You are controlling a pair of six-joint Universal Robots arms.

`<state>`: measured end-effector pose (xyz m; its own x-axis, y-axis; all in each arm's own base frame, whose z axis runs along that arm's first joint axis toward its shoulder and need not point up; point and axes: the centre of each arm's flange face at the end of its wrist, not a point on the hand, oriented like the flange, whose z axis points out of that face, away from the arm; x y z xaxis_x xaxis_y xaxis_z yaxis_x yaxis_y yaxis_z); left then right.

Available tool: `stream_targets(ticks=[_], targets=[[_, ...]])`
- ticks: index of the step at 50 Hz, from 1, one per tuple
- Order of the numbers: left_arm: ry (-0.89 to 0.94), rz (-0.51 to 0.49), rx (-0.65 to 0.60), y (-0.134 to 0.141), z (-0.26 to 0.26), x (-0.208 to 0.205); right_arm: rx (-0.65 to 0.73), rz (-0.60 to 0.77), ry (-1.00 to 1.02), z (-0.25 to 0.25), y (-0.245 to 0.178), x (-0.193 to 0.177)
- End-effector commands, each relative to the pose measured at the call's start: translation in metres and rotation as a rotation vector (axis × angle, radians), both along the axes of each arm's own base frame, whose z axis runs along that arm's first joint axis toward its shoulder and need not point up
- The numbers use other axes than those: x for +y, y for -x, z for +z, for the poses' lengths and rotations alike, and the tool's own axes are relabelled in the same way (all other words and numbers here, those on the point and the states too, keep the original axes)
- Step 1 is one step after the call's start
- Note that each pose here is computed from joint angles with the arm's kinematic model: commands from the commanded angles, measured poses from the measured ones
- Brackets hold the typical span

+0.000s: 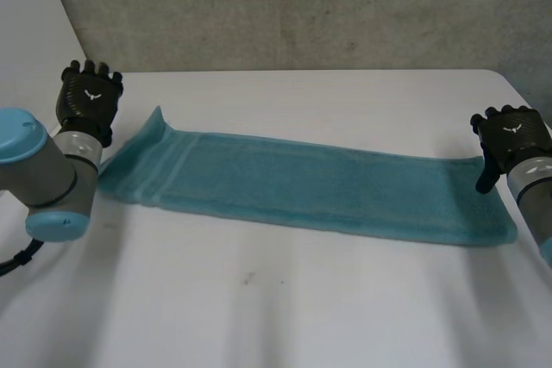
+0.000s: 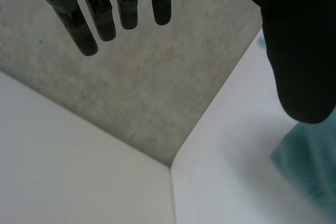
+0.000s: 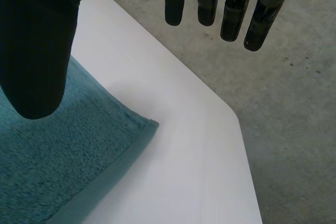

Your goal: Fold the laundry

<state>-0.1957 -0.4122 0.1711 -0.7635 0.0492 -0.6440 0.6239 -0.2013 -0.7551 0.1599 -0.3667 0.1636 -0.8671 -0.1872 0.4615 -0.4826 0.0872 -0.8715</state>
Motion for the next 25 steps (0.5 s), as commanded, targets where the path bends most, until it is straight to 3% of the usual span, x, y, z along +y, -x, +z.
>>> stream_targets(ticks=[1, 10, 18, 25], targets=[[-0.029, -0.115, 0.051, 0.034, 0.018, 0.062, -0.044, 0.061, -0.127, 0.02, 0.007, 0.018], [-0.082, -0.151, 0.095, 0.042, 0.003, 0.069, -0.115, 0.089, -0.28, 0.002, 0.013, 0.034], [-0.079, -0.121, 0.095, 0.038, -0.016, 0.035, -0.117, 0.062, -0.285, -0.01, 0.027, 0.032], [-0.066, -0.039, 0.09, 0.012, -0.036, -0.011, -0.118, 0.047, -0.303, -0.021, 0.032, 0.03]])
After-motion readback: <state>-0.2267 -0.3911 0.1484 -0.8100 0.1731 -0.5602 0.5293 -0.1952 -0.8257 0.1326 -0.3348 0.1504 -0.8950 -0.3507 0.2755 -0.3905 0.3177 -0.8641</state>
